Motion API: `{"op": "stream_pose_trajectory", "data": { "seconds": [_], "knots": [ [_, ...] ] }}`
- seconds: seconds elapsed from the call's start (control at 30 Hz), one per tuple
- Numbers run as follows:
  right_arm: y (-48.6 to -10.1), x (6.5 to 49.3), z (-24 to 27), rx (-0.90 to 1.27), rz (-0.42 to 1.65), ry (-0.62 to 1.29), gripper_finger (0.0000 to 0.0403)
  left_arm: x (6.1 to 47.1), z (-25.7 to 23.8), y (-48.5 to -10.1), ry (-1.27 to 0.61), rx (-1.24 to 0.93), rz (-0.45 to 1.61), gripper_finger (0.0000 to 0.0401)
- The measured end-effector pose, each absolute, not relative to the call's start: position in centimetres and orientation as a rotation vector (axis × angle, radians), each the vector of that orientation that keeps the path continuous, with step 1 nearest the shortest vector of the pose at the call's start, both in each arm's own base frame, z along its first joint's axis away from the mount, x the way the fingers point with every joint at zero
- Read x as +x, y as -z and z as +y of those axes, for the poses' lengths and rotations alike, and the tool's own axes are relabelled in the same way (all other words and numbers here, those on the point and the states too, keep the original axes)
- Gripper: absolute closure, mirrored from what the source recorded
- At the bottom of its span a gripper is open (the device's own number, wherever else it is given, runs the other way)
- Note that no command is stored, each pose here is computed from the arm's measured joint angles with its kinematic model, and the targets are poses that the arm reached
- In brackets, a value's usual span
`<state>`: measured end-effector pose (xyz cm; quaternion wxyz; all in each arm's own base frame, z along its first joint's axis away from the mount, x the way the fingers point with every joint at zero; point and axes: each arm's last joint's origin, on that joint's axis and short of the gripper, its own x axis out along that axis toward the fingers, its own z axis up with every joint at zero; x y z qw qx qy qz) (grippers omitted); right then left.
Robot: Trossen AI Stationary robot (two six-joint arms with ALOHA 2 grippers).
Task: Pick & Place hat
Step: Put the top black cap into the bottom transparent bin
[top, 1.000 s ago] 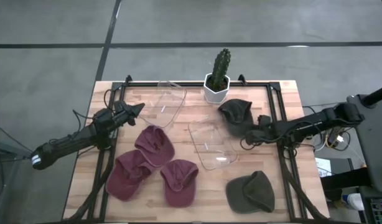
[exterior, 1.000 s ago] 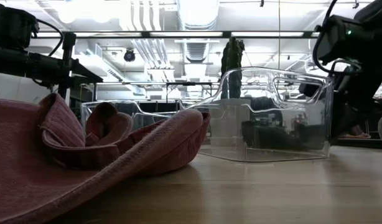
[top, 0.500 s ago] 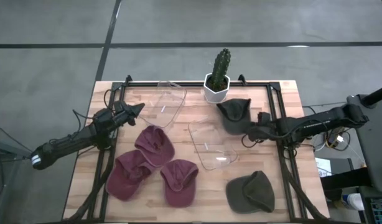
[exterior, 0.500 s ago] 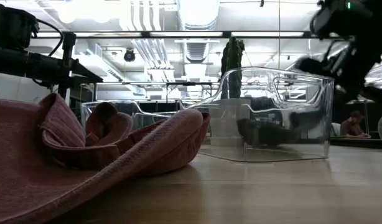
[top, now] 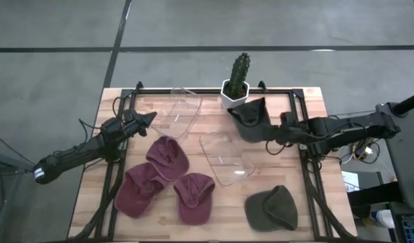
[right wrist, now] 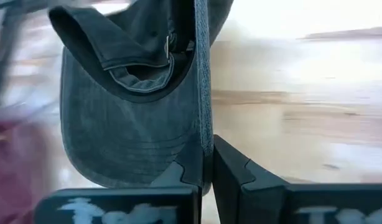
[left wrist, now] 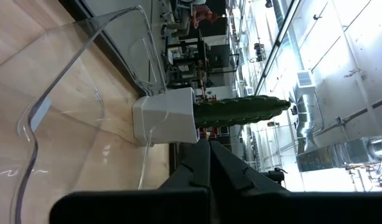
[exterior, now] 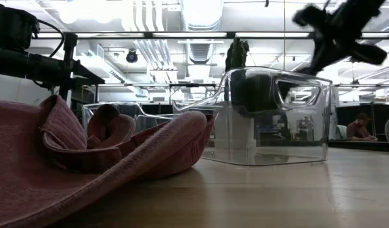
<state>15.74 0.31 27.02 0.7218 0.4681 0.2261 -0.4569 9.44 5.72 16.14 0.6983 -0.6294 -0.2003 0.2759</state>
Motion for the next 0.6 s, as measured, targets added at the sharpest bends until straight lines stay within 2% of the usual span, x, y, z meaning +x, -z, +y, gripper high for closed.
{"op": "stream_pose_trajectory", "data": {
  "seconds": [0.33,0.6],
  "knots": [
    [-32.1,18.8,1.7,0.990,0.511,0.826,0.0392,9.4,5.7,-16.1,-0.618,-1.394,-0.441,0.0398],
    [-31.4,23.4,3.6,0.963,0.668,0.792,0.0391,9.4,5.7,-16.1,-0.617,-1.396,-0.443,0.0398]
  ]
}}
